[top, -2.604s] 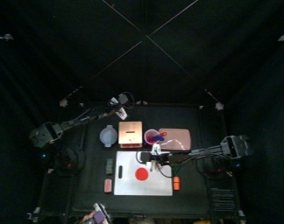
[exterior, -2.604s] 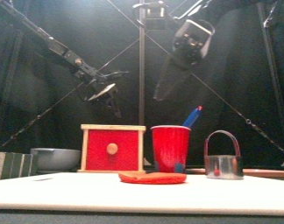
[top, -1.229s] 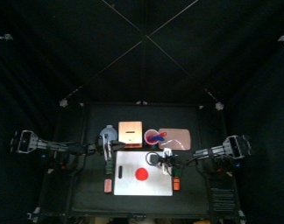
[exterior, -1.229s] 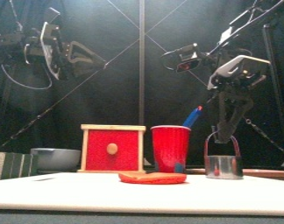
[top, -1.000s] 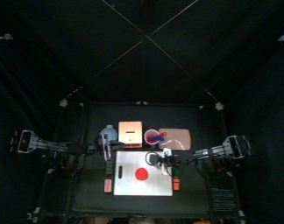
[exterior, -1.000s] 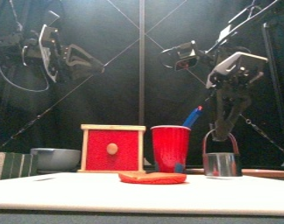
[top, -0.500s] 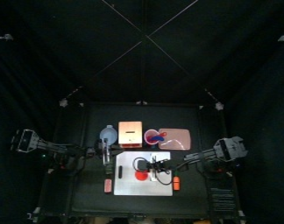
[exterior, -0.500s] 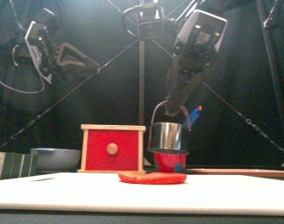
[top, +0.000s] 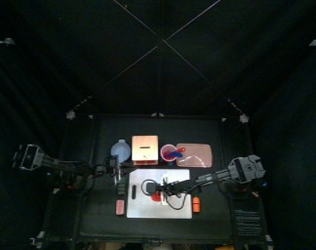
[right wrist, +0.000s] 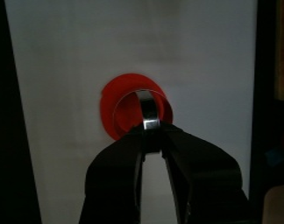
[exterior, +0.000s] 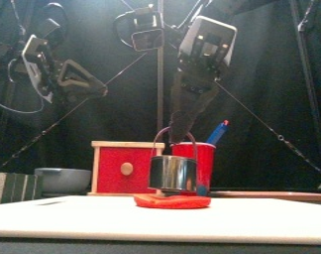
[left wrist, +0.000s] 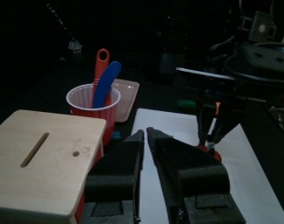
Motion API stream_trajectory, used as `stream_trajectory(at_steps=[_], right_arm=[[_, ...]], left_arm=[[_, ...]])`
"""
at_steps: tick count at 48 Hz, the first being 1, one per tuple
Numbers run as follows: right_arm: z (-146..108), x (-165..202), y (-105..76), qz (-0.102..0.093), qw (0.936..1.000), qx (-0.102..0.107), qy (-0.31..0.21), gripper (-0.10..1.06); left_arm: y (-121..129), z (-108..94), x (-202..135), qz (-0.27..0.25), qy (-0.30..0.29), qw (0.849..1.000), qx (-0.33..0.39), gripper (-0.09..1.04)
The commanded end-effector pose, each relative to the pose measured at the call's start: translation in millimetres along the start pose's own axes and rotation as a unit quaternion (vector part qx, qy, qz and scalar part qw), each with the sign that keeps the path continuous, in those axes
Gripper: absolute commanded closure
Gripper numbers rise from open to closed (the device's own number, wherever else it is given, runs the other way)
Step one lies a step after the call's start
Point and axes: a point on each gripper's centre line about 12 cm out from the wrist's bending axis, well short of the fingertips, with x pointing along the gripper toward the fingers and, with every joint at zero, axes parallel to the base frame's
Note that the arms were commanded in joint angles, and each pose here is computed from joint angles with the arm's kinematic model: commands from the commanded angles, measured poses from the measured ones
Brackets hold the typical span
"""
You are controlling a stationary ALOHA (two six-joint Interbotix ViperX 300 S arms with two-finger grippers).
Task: Get the cutter from the drawer then cut the dough then place the extra dough in the bowl
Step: Cut the dough
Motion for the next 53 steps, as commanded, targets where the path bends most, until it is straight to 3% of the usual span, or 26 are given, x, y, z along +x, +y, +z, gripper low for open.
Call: stream_trajectory(at_steps=[1,34,41,48,53], right_arm=[[11,-15,1.9,0.005,0.9997,0.002,-0.022,0.40],[14,-2,-0.3,-0.002,0.9999,-0.001,-0.017,0.37],[14,-2,-0.9,-0.002,0.9998,0.003,-0.019,0.22],[18,-8,-1.0,0.001,0.9994,0.007,-0.033,0.00],[20,-18,0.3,0.003,0.9989,0.005,-0.047,-0.05]], left_arm=[[0,4,2,0.003,-0.008,1.000,-0.004,0.38],[-1,-1,2,0.000,0.008,1.000,-0.006,0.37],[-6,0,4,-0.007,0.009,1.000,-0.004,0.35],[-13,-2,13,-0.016,0.016,1.000,0.000,0.26],[-21,-8,24,-0.023,0.031,0.999,0.002,0.17]])
